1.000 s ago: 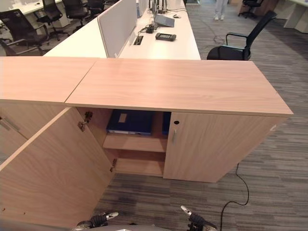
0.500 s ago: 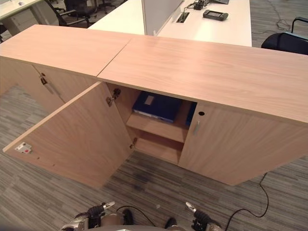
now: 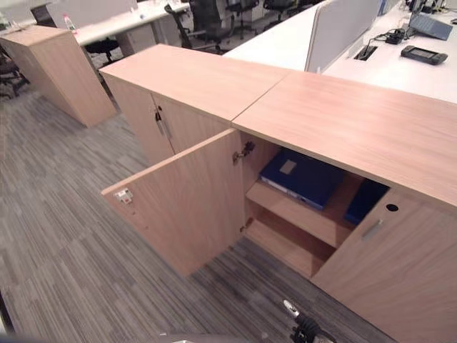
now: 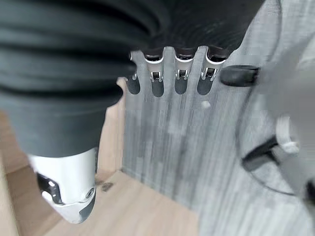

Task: Put the empty folder in the office cabinet

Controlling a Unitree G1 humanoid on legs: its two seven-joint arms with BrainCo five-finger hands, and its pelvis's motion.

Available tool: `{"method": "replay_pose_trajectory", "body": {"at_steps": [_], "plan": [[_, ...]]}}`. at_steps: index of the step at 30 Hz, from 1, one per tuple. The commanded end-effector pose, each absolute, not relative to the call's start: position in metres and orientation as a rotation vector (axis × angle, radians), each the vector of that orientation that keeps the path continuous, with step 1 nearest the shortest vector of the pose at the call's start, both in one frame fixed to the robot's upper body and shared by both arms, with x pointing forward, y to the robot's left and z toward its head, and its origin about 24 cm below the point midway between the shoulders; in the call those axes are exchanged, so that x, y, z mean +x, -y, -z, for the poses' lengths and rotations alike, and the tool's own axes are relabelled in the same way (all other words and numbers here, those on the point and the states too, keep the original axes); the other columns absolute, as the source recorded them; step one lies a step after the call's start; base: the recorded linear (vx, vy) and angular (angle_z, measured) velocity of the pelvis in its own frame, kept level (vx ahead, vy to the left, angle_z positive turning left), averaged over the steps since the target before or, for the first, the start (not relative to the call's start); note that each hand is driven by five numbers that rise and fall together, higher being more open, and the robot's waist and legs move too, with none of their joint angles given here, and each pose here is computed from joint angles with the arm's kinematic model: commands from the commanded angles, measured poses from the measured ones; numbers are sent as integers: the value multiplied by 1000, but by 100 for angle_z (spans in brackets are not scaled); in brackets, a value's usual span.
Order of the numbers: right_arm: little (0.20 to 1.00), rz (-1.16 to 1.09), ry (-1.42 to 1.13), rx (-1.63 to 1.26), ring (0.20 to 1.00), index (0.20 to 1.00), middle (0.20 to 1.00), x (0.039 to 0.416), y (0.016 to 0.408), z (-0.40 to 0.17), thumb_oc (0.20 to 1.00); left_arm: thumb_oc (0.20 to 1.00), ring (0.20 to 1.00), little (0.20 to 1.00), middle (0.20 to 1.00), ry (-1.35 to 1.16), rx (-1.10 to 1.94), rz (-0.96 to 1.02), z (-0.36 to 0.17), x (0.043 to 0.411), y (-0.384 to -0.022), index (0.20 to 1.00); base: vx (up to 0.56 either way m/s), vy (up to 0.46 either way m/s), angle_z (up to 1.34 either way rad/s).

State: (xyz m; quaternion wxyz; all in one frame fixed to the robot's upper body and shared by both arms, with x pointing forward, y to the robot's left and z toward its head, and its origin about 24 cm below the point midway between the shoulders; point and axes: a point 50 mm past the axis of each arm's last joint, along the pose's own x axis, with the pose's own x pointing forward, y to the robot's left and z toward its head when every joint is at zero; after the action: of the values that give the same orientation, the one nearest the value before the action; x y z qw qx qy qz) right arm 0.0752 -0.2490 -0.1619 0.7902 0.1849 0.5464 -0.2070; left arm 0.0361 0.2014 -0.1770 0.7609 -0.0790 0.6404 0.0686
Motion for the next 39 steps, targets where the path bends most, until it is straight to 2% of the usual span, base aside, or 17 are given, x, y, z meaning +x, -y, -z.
{"method": "replay_pose_trajectory", "body": {"at_steps": [1, 6, 7, 15, 17, 19, 20, 23, 26, 29, 35, 39], "plan": [[1000, 538, -1129, 485, 1000, 1000, 1000, 87, 255, 159, 1000, 1000, 1000, 1000, 1000, -1435, -169, -96, 179, 32, -187, 1000, -66, 191, 30], [1000, 580, -1101, 510, 1000, 1000, 1000, 87, 262, 156, 1000, 1000, 1000, 1000, 1000, -1387, -147, -161, 176, 43, -206, 1000, -48, 142, 24], [1000, 587, -1084, 526, 1000, 1000, 1000, 90, 262, 156, 1000, 1000, 1000, 1000, 1000, -1314, -82, -217, 169, 65, -229, 1000, 15, 46, 39], [1000, 586, -1076, 536, 1000, 1000, 1000, 90, 258, 157, 1000, 1000, 1000, 1000, 1000, -1135, 58, -312, 142, 113, -284, 1000, 65, -66, 9], [1000, 605, -1038, 533, 1000, 1000, 1000, 96, 263, 154, 1000, 1000, 1000, 1000, 1000, -993, 137, -327, 117, 160, -302, 1000, 106, -205, -6], [1000, 611, -1027, 534, 1000, 1000, 1000, 97, 265, 153, 1000, 1000, 1000, 1000, 1000, -952, 152, -324, 110, 173, -304, 1000, 55, -170, 4], [1000, 625, -1015, 520, 1000, 1000, 1000, 99, 272, 150, 1000, 1000, 1000, 1000, 1000, -852, 169, -305, 93, 205, -303, 1000, 64, -246, 12], [1000, 618, -991, 449, 1000, 1000, 1000, 110, 288, 141, 1000, 1000, 1000, 1000, 1000, -726, 192, -268, 69, 240, -298, 1000, 13, -199, -33], [1000, 622, -990, 423, 1000, 1000, 1000, 108, 295, 139, 1000, 1000, 1000, 1000, 1000, -698, 156, -244, 67, 245, -291, 1000, -7, 51, -67], [1000, 606, -973, 441, 1000, 1000, 1000, 113, 292, 139, 1000, 1000, 1000, 1000, 1000, -764, 127, -334, 72, 234, -307, 1000, 61, 150, -44], [1000, 639, -1015, 423, 1000, 1000, 1000, 94, 307, 138, 1000, 1000, 1000, 1000, 1000, -856, 89, -564, 51, 200, -378, 1000, 65, 132, -28], [1000, 650, -1027, 423, 1000, 1000, 1000, 88, 309, 138, 1000, 1000, 1000, 1000, 1000, -860, 101, -578, 47, 195, -387, 1000, 1, 46, -5]]}}
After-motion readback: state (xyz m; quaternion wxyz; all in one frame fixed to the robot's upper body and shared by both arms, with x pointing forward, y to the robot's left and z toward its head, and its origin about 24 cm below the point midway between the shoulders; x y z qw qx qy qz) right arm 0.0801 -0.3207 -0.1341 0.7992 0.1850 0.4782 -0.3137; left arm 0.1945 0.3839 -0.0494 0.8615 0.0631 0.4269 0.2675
